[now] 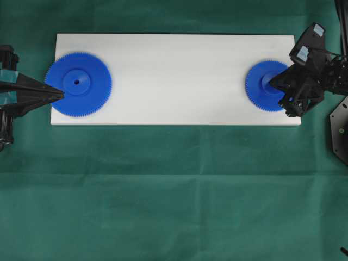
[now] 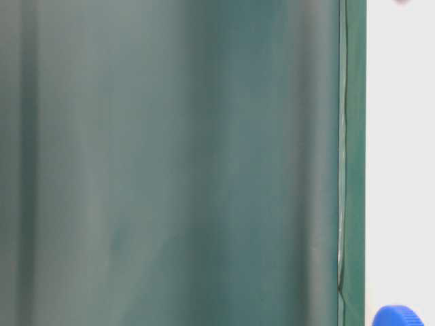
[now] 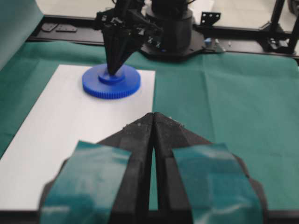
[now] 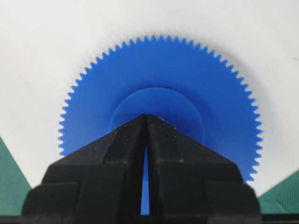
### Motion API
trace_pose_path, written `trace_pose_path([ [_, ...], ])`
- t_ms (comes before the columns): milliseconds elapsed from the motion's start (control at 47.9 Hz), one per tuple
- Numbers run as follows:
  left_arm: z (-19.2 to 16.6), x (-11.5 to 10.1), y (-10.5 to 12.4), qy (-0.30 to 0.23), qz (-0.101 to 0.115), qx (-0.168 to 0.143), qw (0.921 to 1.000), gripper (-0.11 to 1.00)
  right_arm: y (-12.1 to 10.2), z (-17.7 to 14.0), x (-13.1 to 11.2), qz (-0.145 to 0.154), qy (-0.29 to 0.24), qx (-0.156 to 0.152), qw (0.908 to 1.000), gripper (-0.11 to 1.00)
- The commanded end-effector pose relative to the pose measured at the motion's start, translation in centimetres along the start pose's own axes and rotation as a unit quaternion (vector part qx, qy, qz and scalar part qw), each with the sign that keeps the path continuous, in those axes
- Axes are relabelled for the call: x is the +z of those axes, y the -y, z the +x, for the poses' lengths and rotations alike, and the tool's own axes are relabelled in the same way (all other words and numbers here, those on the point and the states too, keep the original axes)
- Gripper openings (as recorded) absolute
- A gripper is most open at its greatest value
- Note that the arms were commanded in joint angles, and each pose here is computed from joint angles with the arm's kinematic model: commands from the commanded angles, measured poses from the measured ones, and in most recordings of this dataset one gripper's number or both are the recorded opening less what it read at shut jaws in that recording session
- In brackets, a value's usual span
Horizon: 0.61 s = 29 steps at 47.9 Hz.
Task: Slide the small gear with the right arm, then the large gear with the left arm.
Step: 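Lower the right gripper onto the hub of the right blue gear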
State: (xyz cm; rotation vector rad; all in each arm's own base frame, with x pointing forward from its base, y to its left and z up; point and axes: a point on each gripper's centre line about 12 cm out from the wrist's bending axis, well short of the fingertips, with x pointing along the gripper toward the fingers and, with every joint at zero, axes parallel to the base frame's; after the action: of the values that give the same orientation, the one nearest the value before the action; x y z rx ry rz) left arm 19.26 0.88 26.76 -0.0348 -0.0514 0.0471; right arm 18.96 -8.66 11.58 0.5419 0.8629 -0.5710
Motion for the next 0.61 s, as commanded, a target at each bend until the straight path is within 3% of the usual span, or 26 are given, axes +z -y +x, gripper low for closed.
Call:
trace_pose_path([
  [0,0.14,0.34,-0.03,0.007,-0.001,0.001,1.0000,0.00,0.08,0.51,-0.38,-0.001,-0.015,-0.005,0.9999,0.51],
  [585,0.14,0.34,-0.03,0.007,-0.013,0.001,0.9999,0.00,0.24,0.74,-0.63,0.009,-0.055,-0.023,0.9982,0.51],
])
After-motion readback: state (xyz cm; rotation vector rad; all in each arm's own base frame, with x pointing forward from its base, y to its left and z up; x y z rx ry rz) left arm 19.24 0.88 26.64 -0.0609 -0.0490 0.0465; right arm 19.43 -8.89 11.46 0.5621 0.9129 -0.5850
